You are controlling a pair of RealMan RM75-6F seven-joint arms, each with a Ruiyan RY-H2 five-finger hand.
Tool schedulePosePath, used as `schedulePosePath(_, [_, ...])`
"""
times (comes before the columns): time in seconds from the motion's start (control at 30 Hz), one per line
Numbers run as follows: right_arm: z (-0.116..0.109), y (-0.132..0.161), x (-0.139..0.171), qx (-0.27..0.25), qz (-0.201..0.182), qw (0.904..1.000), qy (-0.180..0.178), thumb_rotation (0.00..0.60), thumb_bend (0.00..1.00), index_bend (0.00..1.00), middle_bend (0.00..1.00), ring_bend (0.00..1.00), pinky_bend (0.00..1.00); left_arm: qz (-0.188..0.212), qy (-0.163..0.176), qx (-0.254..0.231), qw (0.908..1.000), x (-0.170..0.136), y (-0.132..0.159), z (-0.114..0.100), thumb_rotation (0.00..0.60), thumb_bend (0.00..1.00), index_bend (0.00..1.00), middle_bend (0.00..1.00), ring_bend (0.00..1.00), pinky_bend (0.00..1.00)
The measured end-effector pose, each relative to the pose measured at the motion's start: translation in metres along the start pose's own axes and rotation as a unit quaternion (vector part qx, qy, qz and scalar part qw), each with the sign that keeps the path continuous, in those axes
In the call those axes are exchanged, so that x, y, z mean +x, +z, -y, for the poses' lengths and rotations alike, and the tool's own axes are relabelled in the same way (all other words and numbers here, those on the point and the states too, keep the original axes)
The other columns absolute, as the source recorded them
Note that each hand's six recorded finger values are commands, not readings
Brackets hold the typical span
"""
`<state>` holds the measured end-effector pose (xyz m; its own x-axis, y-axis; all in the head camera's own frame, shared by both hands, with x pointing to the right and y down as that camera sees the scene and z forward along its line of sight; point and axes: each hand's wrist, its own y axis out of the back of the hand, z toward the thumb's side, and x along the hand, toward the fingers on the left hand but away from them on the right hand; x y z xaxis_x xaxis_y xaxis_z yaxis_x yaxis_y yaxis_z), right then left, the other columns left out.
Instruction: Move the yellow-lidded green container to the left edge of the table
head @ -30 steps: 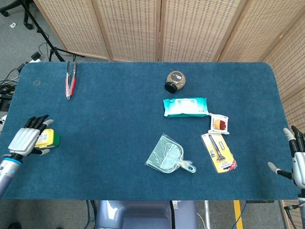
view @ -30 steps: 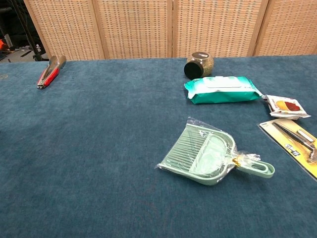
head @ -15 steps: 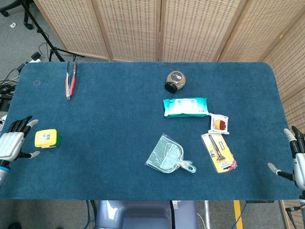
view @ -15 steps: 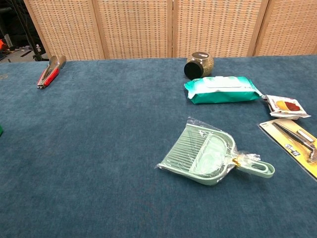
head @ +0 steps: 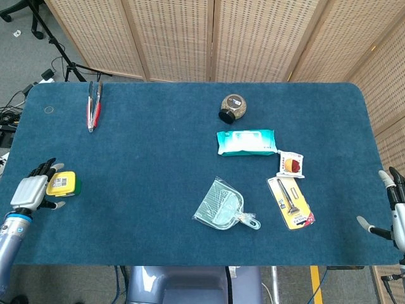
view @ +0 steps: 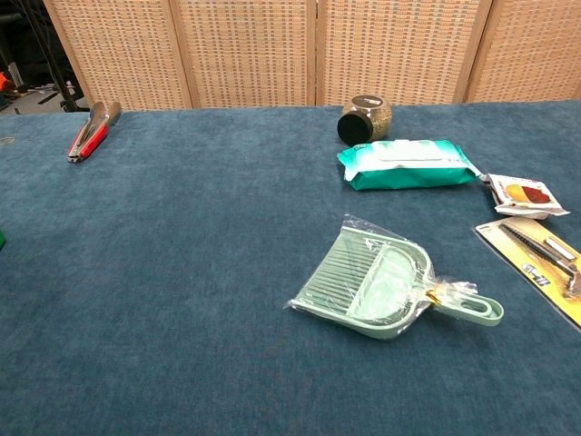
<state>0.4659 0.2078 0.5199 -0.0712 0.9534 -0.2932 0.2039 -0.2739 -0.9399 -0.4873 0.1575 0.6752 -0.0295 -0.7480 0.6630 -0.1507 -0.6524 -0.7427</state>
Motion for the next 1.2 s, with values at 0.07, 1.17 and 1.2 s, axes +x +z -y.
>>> schedulePosePath(0.07, [0.001,0.0,0.0,0.0,0.0,1.0,0.001,0.6,0.0,0.0,0.0,0.0,0.0,0.0,0.004,0.003,1.0,0.002,0.002,0.001,0.6,0.16,0.48,0.26,0.3,0.32])
schedulePosePath(1.17, [0.009,0.004,-0.001,0.011,0.001,0.9999,0.011,0.6,0.0,0.0,0.0,0.0,0.0,0.072,-0.223,-0.033,0.9717,-0.008,0.018,-0.031,0.6,0.48,0.6,0.31,0.36,0.37])
schedulePosePath(1.2, [0.009,0.004,-0.001,0.011,0.002,0.9999,0.011,0.6,0.0,0.0,0.0,0.0,0.0,0.065,-0.232,-0.023,0.9702,-0.005,0.016,-0.03,0.6,0.46,0.56,0.24,0.29,0.35])
